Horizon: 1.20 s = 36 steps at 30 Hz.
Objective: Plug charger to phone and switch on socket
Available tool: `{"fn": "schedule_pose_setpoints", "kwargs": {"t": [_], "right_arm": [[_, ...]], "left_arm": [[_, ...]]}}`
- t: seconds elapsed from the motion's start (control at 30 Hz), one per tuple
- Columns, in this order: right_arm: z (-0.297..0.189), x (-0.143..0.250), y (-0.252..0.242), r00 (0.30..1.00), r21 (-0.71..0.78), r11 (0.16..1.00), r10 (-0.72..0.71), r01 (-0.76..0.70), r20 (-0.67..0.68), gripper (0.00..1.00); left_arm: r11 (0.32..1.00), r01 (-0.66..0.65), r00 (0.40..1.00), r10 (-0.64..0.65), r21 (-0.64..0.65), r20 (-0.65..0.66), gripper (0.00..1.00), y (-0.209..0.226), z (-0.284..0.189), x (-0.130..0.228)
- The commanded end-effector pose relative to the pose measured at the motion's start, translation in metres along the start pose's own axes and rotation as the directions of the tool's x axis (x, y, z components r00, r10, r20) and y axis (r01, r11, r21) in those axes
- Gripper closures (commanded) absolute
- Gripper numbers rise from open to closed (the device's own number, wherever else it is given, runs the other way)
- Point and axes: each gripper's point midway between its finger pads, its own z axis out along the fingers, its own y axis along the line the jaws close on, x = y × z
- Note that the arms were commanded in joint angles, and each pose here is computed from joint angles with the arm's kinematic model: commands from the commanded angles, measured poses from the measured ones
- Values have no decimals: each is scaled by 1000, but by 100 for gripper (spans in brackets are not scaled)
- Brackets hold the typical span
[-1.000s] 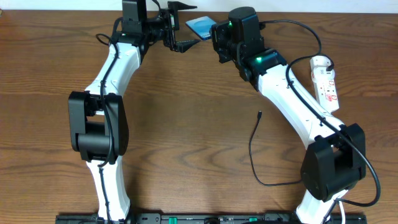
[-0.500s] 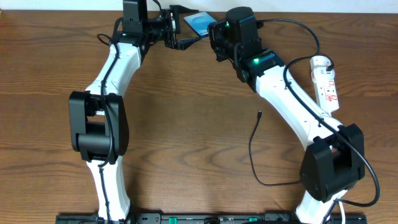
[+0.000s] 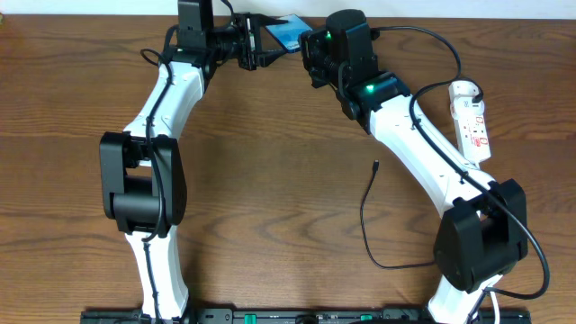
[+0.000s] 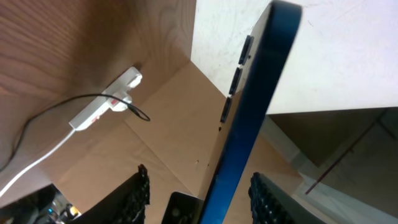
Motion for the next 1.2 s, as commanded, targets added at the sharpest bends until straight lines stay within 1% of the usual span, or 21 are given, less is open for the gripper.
{"fn": "schedule_pose_setpoints", "kwargs": {"t": [0.0, 0.1, 0.3, 0.47, 0.6, 0.67, 0.8, 1.03, 1.07, 1.1, 1.17], "right_arm": [[-13, 10, 24, 1000, -59, 998, 4, -6, -29, 98], [-13, 12, 24, 999, -57, 998, 4, -6, -43, 99], [-13, 13, 24, 999, -58, 998, -7, 4, -48, 99], [-13, 13, 24, 999, -57, 998, -7, 4, -52, 98], [-13, 13, 24, 999, -57, 998, -8, 5, -52, 98], [-13, 14, 24, 999, -57, 998, -8, 5, -53, 99], [-13, 14, 24, 998, -57, 998, -10, 6, -55, 99], [-13, 14, 24, 998, -59, 998, -35, 32, -55, 98], [-13, 14, 24, 998, -59, 998, -35, 32, -55, 95], [-13, 14, 24, 998, -59, 998, -35, 32, -54, 87], [-13, 14, 24, 998, -59, 998, -35, 32, -54, 82]], "left_arm": [[999, -48, 998, 48, 15, -26, 51, -12, -5, 20], [998, -60, 998, 60, 15, -26, 56, -12, -5, 20], [996, -90, 996, 90, 16, -26, 62, -12, -5, 20], [996, -90, 996, 90, 16, -26, 73, -12, -5, 20], [996, -89, 996, 90, 16, -26, 79, -12, -5, 20], [996, -90, 996, 90, 16, -26, 85, -12, -5, 20], [996, -90, 996, 90, 16, -26, 92, -12, -5, 20], [996, -90, 995, 90, 14, -34, 93, -11, -5, 21], [996, -90, 995, 91, 12, -38, 92, -11, -5, 22], [996, -90, 995, 90, 11, -43, 93, -11, -5, 23], [996, -91, 995, 92, 11, -44, 92, -11, -5, 23]]}}
